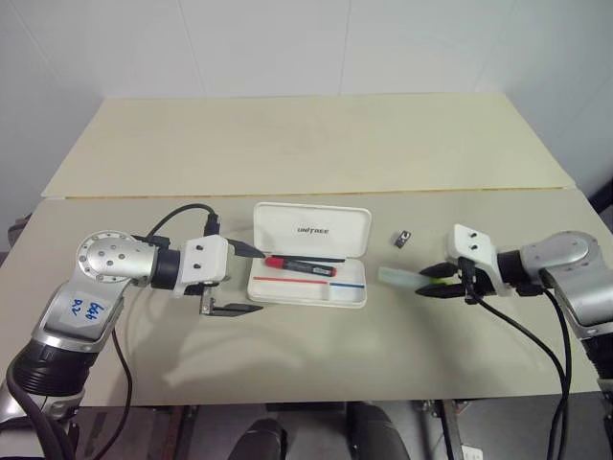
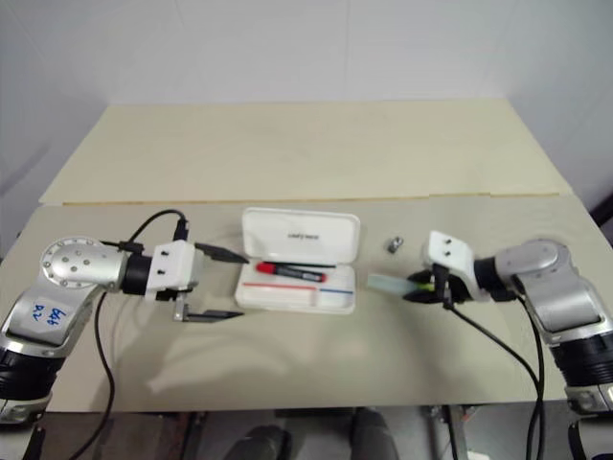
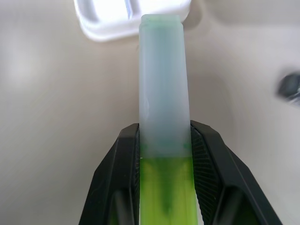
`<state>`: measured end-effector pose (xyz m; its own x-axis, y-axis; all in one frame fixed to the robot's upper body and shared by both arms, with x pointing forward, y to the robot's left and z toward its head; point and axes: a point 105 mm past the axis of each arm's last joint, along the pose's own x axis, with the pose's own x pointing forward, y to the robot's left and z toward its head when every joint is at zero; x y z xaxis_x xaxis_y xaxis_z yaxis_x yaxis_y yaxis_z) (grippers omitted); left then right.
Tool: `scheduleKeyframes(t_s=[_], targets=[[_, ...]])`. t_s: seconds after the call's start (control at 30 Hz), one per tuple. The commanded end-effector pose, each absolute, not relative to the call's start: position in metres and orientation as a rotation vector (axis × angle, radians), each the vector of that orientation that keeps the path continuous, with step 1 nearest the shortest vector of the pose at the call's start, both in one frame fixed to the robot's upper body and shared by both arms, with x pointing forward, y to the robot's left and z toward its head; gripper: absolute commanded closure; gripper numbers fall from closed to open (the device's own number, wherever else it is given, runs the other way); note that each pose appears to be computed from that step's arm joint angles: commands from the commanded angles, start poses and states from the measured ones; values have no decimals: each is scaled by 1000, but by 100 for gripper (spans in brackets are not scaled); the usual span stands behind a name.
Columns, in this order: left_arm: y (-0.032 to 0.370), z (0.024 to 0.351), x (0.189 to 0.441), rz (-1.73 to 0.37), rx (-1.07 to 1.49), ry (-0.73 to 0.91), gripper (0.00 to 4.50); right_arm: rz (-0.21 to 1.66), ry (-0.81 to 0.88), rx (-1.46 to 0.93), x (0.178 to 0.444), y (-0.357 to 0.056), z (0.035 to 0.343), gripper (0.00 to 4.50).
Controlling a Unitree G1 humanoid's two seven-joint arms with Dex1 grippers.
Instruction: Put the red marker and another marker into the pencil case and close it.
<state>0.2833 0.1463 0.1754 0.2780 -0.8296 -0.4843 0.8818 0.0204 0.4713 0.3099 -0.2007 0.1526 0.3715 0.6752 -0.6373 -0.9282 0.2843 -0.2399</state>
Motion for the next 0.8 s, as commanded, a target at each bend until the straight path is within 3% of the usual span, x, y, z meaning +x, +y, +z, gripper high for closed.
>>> scheduleKeyframes(t_s=[0.03, 0.3, 0.8], targets=[[147, 185, 284, -1320, 828, 45, 0, 1133, 353, -653, 309, -187, 181, 340], [151, 186, 285, -1316, 841, 52, 0, 1229, 237, -583, 303, -140, 203, 340], [177, 183, 281, -1270, 884, 116, 0, 1309, 211, -493, 309, -77, 183, 340]])
